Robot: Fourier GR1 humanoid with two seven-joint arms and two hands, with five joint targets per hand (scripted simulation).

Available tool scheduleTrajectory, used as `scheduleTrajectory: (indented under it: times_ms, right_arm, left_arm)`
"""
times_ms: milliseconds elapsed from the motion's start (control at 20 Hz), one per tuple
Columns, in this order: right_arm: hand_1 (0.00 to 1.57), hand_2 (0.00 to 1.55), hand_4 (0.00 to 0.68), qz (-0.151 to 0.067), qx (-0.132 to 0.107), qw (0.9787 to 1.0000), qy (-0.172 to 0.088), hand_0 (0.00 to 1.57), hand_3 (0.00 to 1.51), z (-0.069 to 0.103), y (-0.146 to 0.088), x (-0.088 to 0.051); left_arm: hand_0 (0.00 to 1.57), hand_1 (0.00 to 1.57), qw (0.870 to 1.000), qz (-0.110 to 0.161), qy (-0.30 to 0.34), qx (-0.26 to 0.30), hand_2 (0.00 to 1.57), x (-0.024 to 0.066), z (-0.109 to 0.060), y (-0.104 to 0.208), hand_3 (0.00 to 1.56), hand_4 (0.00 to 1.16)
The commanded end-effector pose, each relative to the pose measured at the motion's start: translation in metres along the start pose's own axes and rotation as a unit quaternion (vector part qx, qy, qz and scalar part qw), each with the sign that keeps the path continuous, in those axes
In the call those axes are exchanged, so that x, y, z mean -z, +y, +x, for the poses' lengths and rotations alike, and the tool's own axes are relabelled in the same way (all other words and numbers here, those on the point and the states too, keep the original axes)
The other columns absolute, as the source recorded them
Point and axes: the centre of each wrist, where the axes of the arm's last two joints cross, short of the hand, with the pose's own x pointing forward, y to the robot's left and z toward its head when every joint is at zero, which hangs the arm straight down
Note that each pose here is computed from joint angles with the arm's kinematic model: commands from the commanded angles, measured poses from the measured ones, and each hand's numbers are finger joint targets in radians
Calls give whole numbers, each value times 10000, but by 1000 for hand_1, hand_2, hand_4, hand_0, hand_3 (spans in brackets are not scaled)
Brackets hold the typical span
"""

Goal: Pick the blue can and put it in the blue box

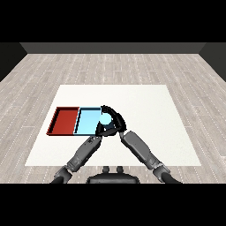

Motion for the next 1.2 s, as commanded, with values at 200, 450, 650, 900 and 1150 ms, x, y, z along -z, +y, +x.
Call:
scheduleTrajectory:
  times_ms: [200, 450, 650, 900, 1150]
  right_arm:
    - [0, 0, 0, -183, 169, 9996, 148, 0, 0, 33, 29, -66]
    - [0, 0, 0, -137, 263, 9996, -14, 0, 0, 152, -120, -97]
    - [0, 0, 0, -315, 230, 9991, -160, 0, 0, 269, -552, -418]
    - [0, 0, 0, -690, 263, 9965, -389, 0, 0, 426, -673, -650]
    - [0, 0, 0, -1196, 441, 9889, -759, 0, 0, 632, -920, -816]
  left_arm:
    - [1571, 1571, 9997, 85, -97, 211, 1571, 36, 84, -140, 1503, 1137]
    - [1571, 1571, 9993, 61, -84, 346, 1571, -246, -62, -4, 1508, 1133]
    - [1571, 1571, 9992, 194, -62, 357, 1571, -88, -33, 100, 1503, 1128]
    - [1571, 1571, 9979, 285, -32, 575, 1571, 27, -46, 168, 1494, 1126]
    - [1571, 1571, 9968, 351, 60, 710, 1571, 41, -133, 221, 1489, 1121]
